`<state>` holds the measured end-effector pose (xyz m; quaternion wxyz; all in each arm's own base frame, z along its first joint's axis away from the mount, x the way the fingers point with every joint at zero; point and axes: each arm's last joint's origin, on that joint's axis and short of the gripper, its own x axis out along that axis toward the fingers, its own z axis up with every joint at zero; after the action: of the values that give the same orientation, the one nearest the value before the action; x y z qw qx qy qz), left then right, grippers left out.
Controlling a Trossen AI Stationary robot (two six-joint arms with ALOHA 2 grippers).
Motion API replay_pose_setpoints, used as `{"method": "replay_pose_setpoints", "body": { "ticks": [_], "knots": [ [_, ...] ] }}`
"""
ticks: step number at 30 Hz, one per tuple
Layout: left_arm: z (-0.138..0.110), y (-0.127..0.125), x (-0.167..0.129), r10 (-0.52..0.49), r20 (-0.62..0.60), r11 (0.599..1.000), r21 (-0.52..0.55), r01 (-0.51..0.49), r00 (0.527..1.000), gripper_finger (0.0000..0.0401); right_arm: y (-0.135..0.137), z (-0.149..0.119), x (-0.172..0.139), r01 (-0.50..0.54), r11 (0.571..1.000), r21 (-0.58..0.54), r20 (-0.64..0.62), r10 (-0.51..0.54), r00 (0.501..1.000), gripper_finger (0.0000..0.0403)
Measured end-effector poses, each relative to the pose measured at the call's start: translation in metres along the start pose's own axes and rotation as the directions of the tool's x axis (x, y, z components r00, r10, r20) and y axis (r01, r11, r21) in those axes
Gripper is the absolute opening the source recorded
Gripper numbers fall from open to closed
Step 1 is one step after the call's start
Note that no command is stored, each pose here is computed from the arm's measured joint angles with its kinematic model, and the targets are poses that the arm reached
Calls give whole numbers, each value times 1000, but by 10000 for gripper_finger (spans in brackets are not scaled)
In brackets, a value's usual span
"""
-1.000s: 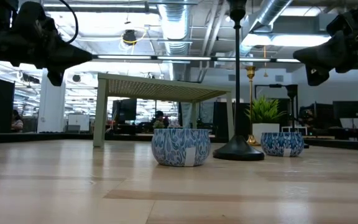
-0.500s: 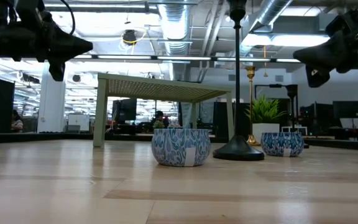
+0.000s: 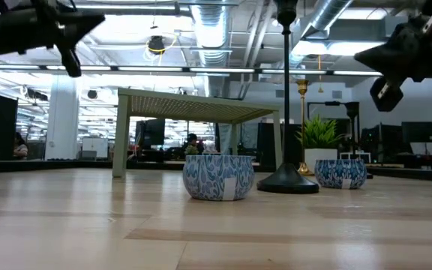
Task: Pick & Place candle stick holders
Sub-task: Put the middle black candle holder on the shelf
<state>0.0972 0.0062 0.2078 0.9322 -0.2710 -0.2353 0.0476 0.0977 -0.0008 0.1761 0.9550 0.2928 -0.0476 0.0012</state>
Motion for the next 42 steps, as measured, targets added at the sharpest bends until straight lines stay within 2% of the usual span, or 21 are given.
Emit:
{"method": "replay_pose_setpoints", "body": {
  "ticks": [4,8,15,20,24,29,32,35,38,42],
  "knots": [
    [12,-7,0,-59,108,997,-47,65,992,21,6,8,-1,-58,998,18,83,56,995,0],
    [28,-16,4,-72,157,996,-46,80,985,21,11,17,-2,-115,993,4,166,113,980,0],
    [51,-35,27,-69,154,996,-38,76,986,21,24,36,-7,-122,982,-144,240,155,958,0],
    [52,-45,58,-58,22,998,-13,58,998,21,34,52,-12,-53,966,-253,243,116,963,0],
    [40,-50,88,-76,-149,997,14,79,986,21,36,57,-13,-14,964,-266,219,74,973,0],
    [18,-55,128,-83,-300,981,145,131,950,35,36,57,-14,-10,964,-266,209,68,976,0],
    [2,-57,147,-113,-386,958,202,204,915,60,35,57,-14,4,965,-264,211,53,976,0],
    [-10,-58,161,-168,-453,944,182,275,876,96,34,56,-13,20,965,-262,211,37,977,0],
    [-24,-55,168,-168,-511,942,168,289,843,138,34,56,-13,23,965,-262,206,33,978,0],
    [-34,-55,174,-171,-532,932,185,311,829,192,34,55,-13,22,965,-262,203,32,979,0]
  ]
}}
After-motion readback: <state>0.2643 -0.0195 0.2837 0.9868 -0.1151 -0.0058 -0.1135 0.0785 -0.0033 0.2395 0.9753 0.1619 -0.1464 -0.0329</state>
